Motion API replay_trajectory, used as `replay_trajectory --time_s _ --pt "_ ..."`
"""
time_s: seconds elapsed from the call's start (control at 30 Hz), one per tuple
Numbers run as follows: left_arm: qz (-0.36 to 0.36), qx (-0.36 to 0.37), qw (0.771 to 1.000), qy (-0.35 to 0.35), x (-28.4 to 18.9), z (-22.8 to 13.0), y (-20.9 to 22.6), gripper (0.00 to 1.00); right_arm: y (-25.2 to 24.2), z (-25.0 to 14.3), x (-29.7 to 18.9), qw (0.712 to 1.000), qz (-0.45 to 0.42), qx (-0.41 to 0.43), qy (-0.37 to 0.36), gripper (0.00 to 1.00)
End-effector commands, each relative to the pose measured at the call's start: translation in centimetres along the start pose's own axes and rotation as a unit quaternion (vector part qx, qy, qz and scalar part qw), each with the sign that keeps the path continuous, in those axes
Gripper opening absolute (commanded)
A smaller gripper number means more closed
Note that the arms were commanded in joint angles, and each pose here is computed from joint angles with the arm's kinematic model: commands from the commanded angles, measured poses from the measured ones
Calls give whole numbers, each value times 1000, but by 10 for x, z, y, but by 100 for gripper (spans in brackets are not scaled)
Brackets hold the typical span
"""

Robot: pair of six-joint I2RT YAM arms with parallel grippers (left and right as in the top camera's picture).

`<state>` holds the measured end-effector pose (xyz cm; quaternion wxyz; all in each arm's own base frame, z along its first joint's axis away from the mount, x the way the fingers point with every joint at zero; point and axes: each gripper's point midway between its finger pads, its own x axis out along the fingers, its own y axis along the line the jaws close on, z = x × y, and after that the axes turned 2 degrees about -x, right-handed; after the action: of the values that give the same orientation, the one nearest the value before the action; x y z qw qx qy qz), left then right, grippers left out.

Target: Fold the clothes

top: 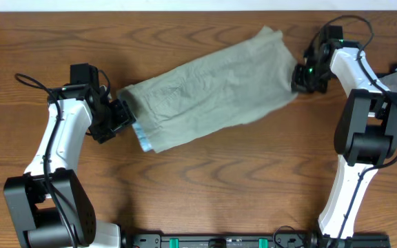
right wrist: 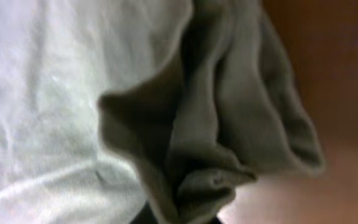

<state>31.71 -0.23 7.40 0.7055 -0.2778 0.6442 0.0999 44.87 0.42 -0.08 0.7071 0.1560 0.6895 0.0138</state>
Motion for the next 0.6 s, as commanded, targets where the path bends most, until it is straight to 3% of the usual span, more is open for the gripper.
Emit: replay_trajectory --time_s 0.0,0.17,0.2,0.23,0.27,0.33,0.47,0.53,0.57 --pt "-3 7 1000 8 3 -3 -1 70 -18 -39 -18 996 -64 2 63 1" --pt "-4 27 1000 7 3 -2 -1 70 -25 -110 -50 971 -132 3 198 2" --pt "-5 29 1000 5 3 -1 -2 70 -28 -113 -53 967 -153 -3 203 27" --pt "-7 30 1000 3 2 0 -2 70 -30 -111 -55 966 -166 -6 197 44" --pt "-12 31 999 2 2 1 -5 70 -33 -106 -54 967 -176 -8 185 54" --pt "-46 59 997 5 -1 1 -18 70 -36 -95 -54 971 -180 -6 158 64" --pt "-101 77 992 16 -8 -3 -40 64 -50 -70 -69 979 -171 28 104 65" --pt "-111 83 990 22 -7 -7 -46 50 -56 -60 -82 983 -159 47 81 62" --pt "-112 90 989 23 -7 -9 -50 41 -55 -54 -87 986 -141 55 68 54"
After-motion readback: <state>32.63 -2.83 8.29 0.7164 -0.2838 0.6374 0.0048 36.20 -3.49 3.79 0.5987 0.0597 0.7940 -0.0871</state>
